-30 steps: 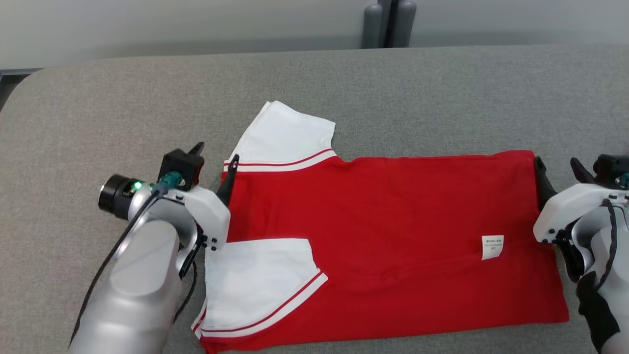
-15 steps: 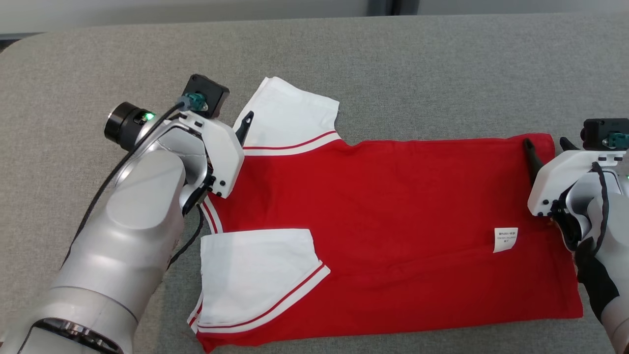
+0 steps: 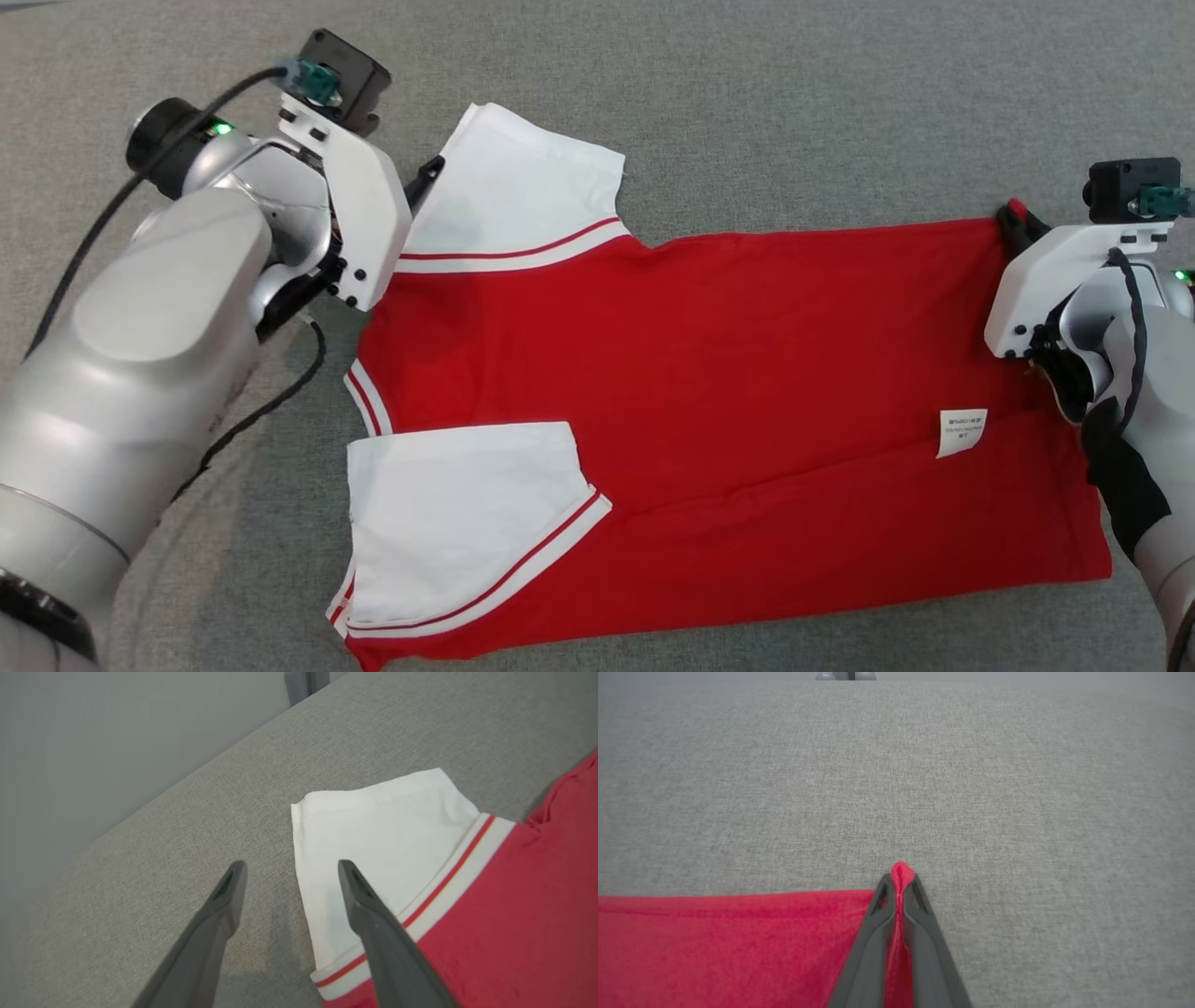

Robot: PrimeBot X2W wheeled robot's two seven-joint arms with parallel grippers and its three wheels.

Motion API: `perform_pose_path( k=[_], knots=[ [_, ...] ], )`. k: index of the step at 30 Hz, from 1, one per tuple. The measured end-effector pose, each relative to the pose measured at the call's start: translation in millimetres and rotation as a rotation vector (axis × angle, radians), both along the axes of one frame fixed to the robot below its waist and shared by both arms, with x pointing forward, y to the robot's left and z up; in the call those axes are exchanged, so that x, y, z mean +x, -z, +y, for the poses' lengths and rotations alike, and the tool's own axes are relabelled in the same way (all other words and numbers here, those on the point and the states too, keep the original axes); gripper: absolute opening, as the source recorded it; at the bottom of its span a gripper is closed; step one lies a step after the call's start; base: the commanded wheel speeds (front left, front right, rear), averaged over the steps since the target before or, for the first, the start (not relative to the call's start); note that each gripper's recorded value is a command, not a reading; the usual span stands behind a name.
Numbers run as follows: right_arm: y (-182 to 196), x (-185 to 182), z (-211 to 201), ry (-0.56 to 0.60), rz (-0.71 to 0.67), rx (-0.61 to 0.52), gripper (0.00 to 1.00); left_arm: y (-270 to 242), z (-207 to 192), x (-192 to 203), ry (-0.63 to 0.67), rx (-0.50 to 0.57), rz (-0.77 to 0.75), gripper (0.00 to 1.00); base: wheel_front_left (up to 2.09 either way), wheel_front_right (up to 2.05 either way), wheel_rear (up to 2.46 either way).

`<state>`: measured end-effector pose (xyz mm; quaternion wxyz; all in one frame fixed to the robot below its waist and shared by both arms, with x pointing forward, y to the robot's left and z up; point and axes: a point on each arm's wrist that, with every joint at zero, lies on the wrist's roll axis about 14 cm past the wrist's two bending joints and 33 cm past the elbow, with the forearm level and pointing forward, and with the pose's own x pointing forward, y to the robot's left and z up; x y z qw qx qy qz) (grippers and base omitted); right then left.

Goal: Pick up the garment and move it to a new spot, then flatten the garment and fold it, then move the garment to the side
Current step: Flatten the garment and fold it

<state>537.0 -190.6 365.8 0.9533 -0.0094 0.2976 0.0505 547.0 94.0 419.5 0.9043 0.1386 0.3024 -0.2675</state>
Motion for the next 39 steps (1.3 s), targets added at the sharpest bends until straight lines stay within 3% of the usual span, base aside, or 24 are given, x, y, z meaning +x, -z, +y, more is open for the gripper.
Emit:
perform_pose_path(
  k=[21, 23, 25, 31, 39],
  knots=[
    [10, 23, -4, 0.005, -0.086, 0.044, 0.0, 66, -27, 42, 0.025, -0.031, 0.16, 1.0, 0.0, 0.0, 0.0],
    [11, 23, -4, 0.006, -0.089, 0.047, 0.0, 70, -27, 42, 0.016, -0.036, 0.173, 0.46, 0.0, 0.0, 0.0],
    [11, 23, -3, 0.003, -0.091, 0.049, 0.0, 71, -28, 42, 0.015, -0.041, 0.17, 0.0, 0.0, 0.0, 0.0],
    [7, 22, -3, 0.005, -0.104, 0.058, 0.0, 58, -27, 46, 0.013, -0.066, 0.098, 0.0, 0.0, 0.0, 0.0],
    [-4, 5, -12, 0.036, -0.13, 0.059, 0.0, -2, -32, 56, 0.033, -0.133, -0.146, 0.0, 0.0, 0.0, 0.0]
  ],
)
